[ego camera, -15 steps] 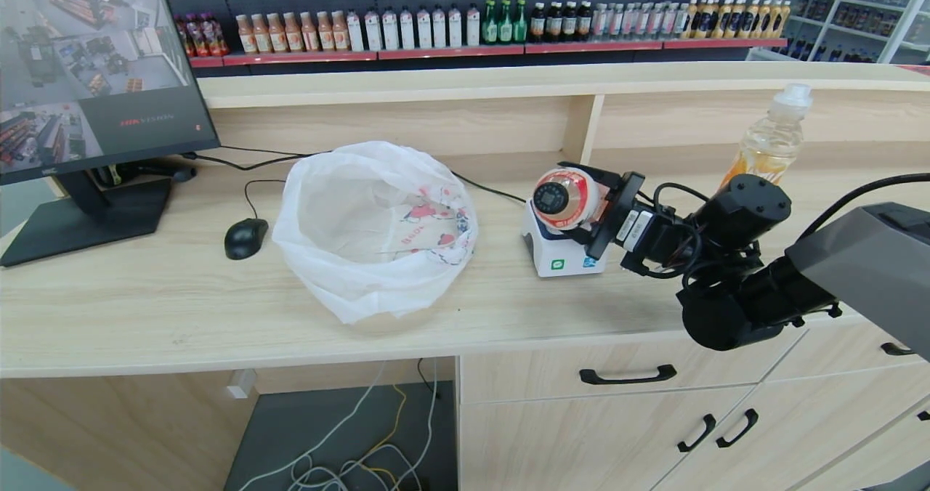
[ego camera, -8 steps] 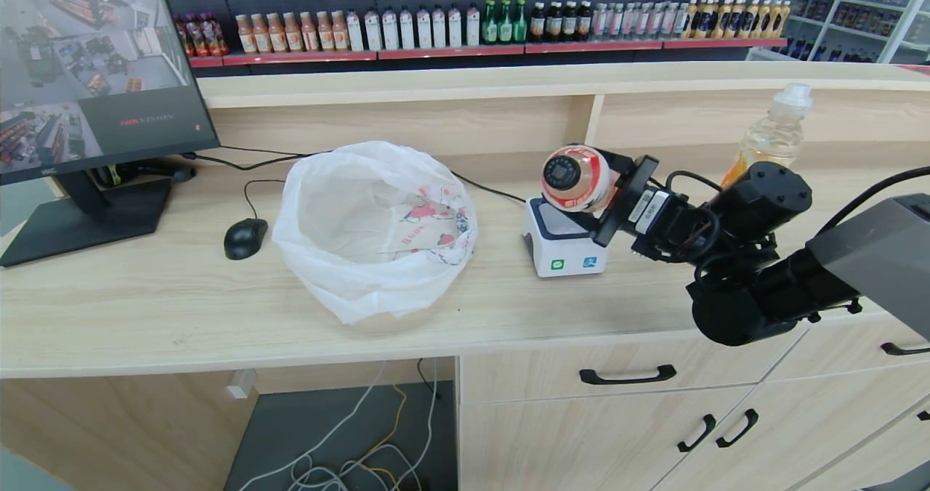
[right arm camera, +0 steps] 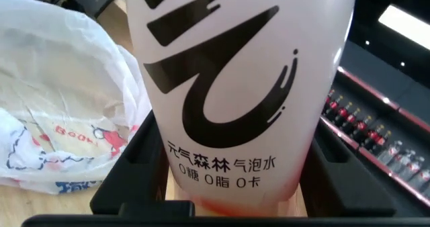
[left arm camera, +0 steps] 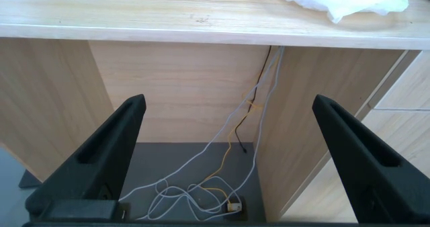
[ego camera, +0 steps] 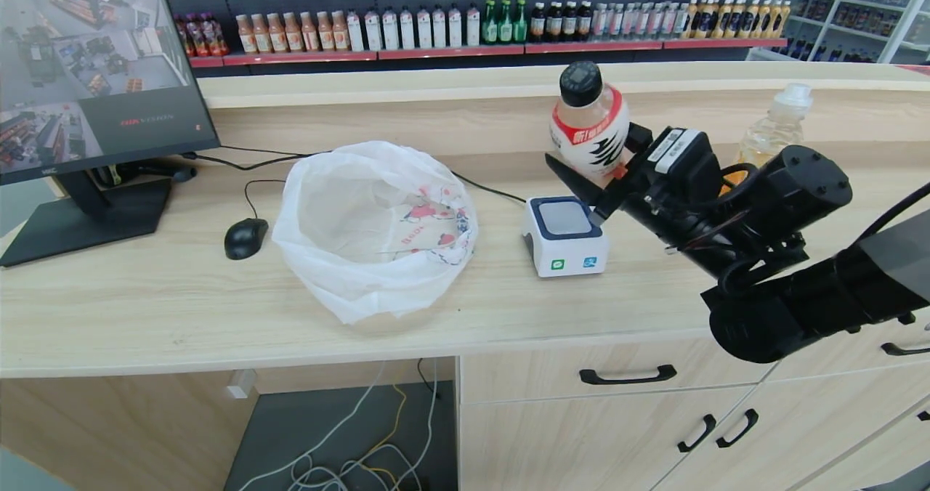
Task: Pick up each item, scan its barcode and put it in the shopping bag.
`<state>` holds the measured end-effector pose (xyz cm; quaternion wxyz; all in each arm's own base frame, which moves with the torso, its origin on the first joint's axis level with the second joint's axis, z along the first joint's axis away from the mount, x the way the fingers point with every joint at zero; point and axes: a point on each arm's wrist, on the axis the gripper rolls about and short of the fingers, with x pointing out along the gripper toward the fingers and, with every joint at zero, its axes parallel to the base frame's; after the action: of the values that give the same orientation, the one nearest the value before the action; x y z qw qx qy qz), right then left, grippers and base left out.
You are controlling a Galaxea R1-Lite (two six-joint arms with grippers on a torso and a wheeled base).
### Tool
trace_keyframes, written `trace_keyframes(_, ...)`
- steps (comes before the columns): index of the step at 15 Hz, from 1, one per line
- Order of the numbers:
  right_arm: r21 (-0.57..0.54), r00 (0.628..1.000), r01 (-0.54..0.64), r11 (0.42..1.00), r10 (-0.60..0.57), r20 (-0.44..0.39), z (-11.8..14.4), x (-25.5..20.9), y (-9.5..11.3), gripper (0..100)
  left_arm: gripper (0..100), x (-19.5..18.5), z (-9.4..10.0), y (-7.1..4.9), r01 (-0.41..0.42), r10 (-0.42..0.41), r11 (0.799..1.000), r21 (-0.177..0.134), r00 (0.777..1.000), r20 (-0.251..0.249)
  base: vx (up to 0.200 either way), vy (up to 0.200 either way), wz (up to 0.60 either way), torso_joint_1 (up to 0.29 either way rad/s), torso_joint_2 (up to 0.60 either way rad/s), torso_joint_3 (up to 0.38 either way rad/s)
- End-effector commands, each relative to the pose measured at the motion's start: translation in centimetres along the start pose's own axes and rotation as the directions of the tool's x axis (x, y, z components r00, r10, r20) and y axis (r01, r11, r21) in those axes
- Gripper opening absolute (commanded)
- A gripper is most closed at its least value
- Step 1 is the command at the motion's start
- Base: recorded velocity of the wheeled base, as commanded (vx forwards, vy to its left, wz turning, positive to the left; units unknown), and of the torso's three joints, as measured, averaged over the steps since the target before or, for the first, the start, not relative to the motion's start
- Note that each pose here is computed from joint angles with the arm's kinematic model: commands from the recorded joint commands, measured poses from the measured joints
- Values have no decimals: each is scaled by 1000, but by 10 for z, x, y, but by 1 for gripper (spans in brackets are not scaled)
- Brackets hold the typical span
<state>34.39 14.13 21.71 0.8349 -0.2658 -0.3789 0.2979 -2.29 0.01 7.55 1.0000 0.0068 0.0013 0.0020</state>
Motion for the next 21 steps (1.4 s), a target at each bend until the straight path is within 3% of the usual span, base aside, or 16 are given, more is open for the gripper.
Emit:
trace_keyframes(1, 67, 999, 47, 997, -46, -12, 25, -4, 2, 0, 100, 0, 0, 0, -1, 1, 1000, 0, 1000, -1, 0, 0, 0, 0, 0, 0)
trace_keyframes(5, 268, 973, 229, 936, -208, -103, 36, -6, -1, 0, 100, 0, 0, 0, -1, 1, 1000, 0, 1000, -1, 0, 0, 0, 0, 0, 0)
trace_keyframes(7, 379, 950, 311, 872, -275, -148, 40, -7, 0, 0, 100, 0, 0, 0, -1, 1, 1000, -1, 1000, 1, 0, 0, 0, 0, 0, 0)
trace_keyframes(9, 421, 927, 373, 827, -308, -217, 38, -15, 4, 0, 100, 0, 0, 0, -1, 1, 1000, 2, 1000, -1, 0, 0, 0, 0, 0, 0)
trace_keyframes(12, 440, 858, 513, 737, -426, -286, 40, -17, -2, 0, 100, 0, 0, 0, 1, -1, 1000, 2, 1000, -1, 0, 0, 0, 0, 0, 0)
trace_keyframes(16, 445, 854, 521, 729, -442, -276, 42, -17, -7, 0, 100, 0, 0, 0, -1, 1, 1000, -1, 1000, -1, 0, 0, 0, 0, 0, 0)
trace_keyframes(21, 457, 853, 523, 720, -440, -282, 39, -17, -6, 0, 100, 0, 0, 0, -1, 1, 1000, -11, 1000, 1, 0, 200, 0, 3, 6, 1)
